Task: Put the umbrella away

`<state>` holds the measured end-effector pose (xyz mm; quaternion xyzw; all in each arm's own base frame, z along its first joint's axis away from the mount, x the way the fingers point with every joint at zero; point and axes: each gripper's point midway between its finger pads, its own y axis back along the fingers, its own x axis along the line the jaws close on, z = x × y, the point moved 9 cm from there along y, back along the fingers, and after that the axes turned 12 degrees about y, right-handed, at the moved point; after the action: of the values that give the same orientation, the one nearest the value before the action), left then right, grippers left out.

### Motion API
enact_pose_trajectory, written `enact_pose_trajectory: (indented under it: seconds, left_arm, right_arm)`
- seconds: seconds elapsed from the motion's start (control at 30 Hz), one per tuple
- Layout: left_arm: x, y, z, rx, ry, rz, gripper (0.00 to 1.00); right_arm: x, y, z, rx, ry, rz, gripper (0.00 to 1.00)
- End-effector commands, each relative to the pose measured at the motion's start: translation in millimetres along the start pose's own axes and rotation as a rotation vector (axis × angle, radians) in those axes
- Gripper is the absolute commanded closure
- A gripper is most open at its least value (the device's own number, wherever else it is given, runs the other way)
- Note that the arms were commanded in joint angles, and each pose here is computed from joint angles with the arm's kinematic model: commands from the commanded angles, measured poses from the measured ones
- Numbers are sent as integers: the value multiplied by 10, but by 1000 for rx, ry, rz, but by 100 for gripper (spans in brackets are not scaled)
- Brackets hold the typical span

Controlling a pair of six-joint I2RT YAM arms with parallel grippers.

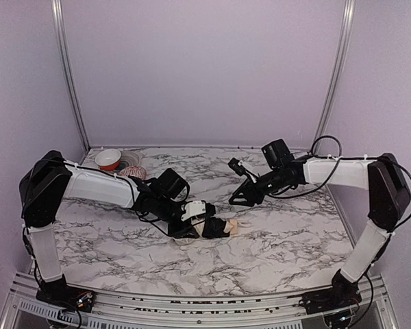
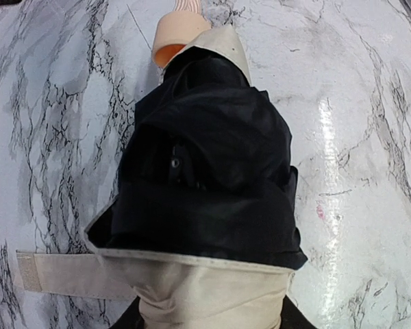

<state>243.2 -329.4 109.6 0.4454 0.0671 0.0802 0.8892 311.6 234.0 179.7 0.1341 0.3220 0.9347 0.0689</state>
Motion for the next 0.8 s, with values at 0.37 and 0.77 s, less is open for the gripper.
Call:
enact_pose_trajectory:
  seconds: [0.37, 0.77]
  left_arm:
    - [112, -178, -581, 227, 522, -187, 100]
    - [102, -161, -582, 213, 567, -216, 100]
  right_arm:
    - [674, -19, -172, -220, 83, -179, 59]
    - [574, -480, -386, -84, 70, -132, 66]
